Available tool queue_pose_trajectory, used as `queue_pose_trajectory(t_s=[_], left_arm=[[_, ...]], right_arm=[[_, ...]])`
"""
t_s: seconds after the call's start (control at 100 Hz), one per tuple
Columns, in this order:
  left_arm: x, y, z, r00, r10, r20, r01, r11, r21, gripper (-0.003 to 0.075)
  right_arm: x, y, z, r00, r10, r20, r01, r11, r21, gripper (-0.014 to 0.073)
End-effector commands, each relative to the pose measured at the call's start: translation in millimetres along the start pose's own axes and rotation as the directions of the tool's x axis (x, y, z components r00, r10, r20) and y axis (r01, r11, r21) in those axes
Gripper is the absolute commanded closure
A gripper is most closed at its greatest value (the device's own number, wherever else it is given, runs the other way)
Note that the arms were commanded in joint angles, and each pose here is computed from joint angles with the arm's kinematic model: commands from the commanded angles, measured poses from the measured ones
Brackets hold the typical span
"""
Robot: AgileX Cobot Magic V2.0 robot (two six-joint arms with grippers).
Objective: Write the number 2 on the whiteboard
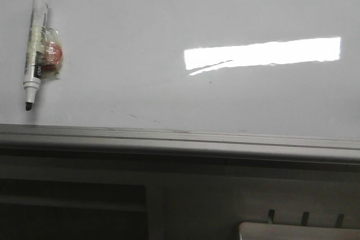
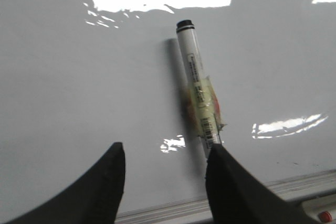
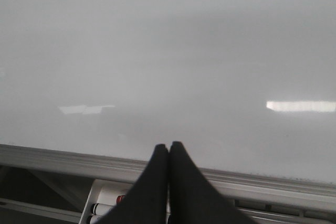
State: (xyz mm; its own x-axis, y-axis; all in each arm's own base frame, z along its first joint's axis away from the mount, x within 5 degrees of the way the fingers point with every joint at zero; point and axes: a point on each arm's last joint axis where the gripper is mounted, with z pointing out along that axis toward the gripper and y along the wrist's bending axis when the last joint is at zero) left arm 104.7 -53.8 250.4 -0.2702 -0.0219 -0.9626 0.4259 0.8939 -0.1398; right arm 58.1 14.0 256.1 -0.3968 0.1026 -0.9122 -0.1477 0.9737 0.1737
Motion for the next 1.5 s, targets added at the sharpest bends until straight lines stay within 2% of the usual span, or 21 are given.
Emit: queue_pose_trajectory(t_s=[0.0,0.3,0.51,0.59,0.75,1.24,1.34,1.49], left_arm=[[-17,-4,9,0.998,-0.008,0.063,0.008,1.000,0.003,0.0391],[-11,-26,45,0.999,0.047,0.006,-0.047,0.997,0.059,0.0391],[-11,-29,66,0.999,0.032,-0.028,-0.032,0.999,0.022,0.0391],[-7,-28,72,0.999,-0.010,-0.054,0.010,1.000,-0.009,0.0391],[-1,-28,78,0.995,-0.029,-0.092,0.027,0.999,-0.025,0.0391],[0,-27,78,0.994,-0.051,-0.096,0.049,0.998,-0.032,0.0408],[-3,-29,80,0.990,-0.104,-0.095,0.101,0.994,-0.034,0.0408],[-8,-36,93,0.992,-0.054,-0.117,0.054,0.999,-0.006,0.0408]], right_arm=[[-14,2,-2,0.996,-0.006,0.088,0.007,1.000,-0.008,0.0666],[-15,2,-2,0.996,-0.006,0.093,0.007,1.000,-0.009,0.0666],[-15,2,-2,0.996,-0.006,0.093,0.007,1.000,-0.009,0.0666],[-15,2,-2,0.996,-0.006,0.091,0.007,1.000,-0.009,0.0666],[-15,2,-2,0.995,-0.009,0.095,0.010,1.000,-0.008,0.0666],[-15,2,-2,0.995,-0.009,0.099,0.010,1.000,-0.009,0.0666],[-15,2,-2,0.995,-0.009,0.099,0.010,1.000,-0.009,0.0666],[-15,2,-2,0.995,-0.009,0.099,0.010,1.000,-0.009,0.0666]])
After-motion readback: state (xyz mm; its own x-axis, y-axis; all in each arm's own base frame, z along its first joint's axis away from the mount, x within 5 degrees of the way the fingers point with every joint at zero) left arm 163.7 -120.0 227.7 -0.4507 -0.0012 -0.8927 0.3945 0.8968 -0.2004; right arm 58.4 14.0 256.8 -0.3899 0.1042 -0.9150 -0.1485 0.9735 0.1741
